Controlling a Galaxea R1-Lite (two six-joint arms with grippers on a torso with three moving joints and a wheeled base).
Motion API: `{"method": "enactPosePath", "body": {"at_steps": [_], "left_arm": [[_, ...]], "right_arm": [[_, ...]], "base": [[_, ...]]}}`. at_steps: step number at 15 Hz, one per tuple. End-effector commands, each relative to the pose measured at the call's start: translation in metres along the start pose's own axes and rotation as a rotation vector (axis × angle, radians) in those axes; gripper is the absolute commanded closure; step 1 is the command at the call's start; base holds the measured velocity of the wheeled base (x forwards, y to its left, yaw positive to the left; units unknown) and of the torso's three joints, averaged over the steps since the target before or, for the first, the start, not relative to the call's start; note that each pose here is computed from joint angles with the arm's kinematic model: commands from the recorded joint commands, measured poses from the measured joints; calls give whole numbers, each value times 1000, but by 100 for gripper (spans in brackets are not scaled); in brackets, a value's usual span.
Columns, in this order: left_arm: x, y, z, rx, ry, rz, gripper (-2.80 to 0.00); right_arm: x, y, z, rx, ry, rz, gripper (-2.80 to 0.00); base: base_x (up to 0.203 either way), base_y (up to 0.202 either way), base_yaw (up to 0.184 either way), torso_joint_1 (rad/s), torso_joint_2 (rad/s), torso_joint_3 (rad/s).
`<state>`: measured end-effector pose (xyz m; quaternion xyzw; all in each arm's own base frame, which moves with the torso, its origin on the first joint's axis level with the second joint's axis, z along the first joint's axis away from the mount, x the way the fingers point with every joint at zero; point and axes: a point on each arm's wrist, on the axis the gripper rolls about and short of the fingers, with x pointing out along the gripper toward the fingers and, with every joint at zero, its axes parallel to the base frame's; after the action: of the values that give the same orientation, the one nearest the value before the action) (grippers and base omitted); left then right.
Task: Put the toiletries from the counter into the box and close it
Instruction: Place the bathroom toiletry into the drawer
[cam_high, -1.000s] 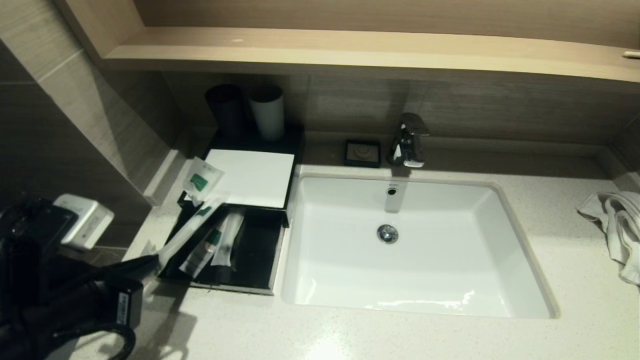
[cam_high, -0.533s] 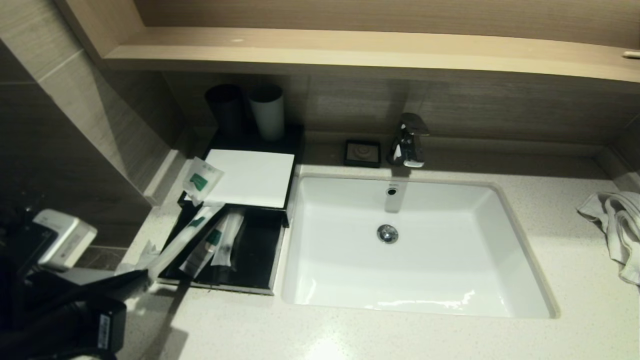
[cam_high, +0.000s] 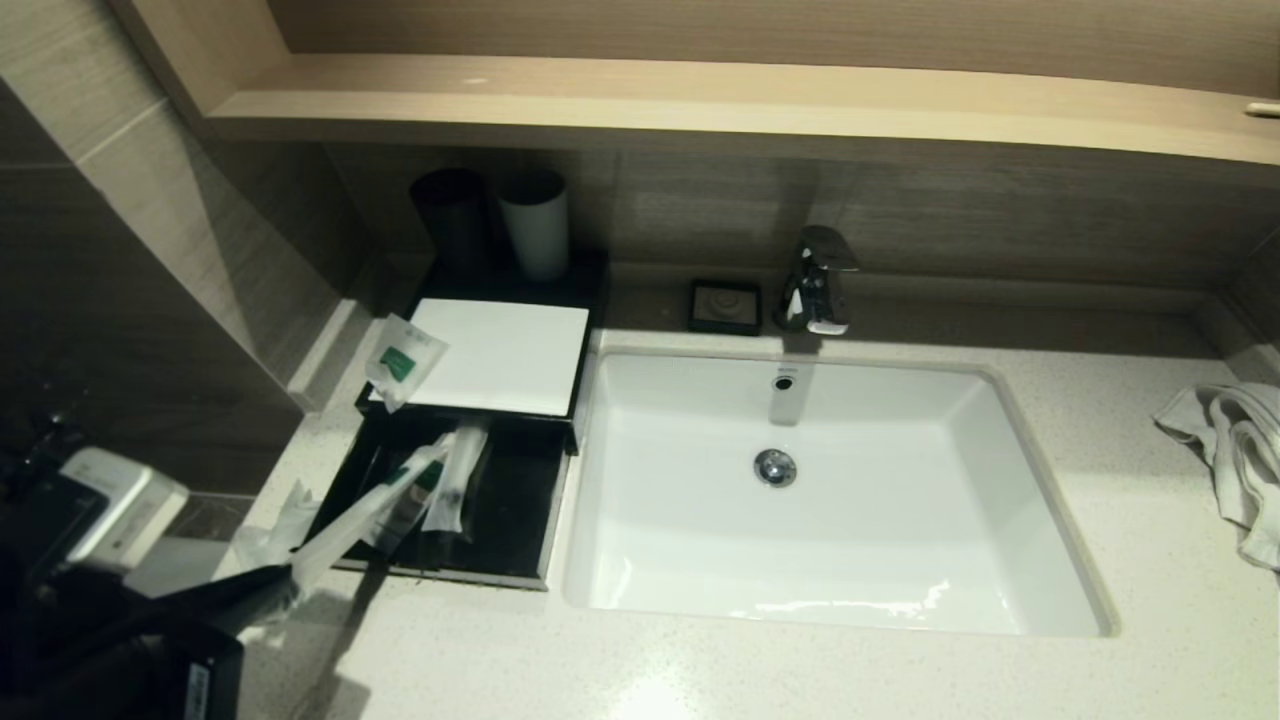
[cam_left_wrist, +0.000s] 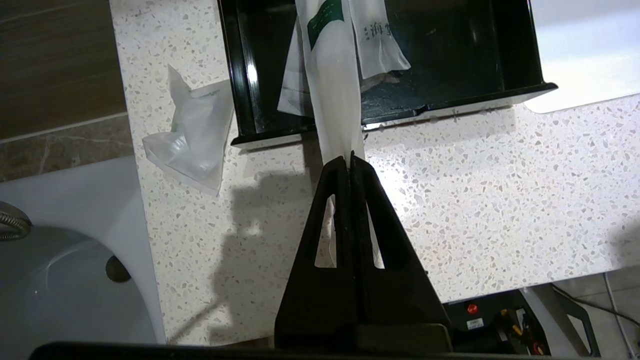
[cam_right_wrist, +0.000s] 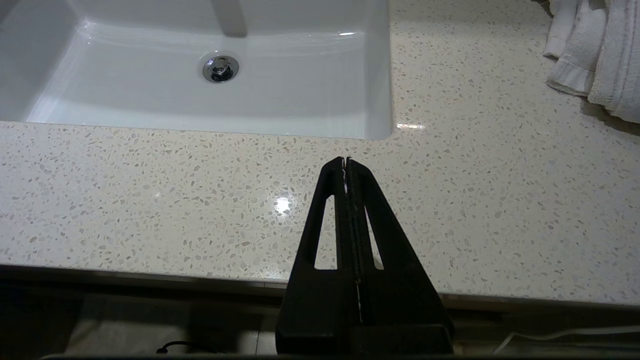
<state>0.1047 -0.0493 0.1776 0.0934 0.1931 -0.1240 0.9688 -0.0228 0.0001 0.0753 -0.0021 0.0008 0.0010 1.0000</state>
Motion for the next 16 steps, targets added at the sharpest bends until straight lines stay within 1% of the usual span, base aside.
{"method": "enactPosePath", "body": {"at_steps": [1, 3, 8, 13, 16], "left_arm": [[6, -2, -4, 9, 37, -1, 0], [11, -3, -7, 15, 64, -8, 0], [25, -7, -5, 23, 105, -16, 0], [47, -11, 8, 15, 92, -13, 0], [57, -13, 10, 11, 112, -12, 0]], "right_arm": [[0, 0, 0, 0, 0, 1, 0], [0, 0, 0, 0, 0, 1, 0], [0, 0, 0, 0, 0, 0, 0], [0, 0, 0, 0, 0, 1, 0], [0, 0, 0, 0, 0, 1, 0]], "base": [[0, 0, 0, 0, 0, 0], [0, 0, 0, 0, 0, 0], [0, 0, 0, 0, 0, 0], [0, 0, 0, 0, 0, 0], [0, 0, 0, 0, 0, 0]]}}
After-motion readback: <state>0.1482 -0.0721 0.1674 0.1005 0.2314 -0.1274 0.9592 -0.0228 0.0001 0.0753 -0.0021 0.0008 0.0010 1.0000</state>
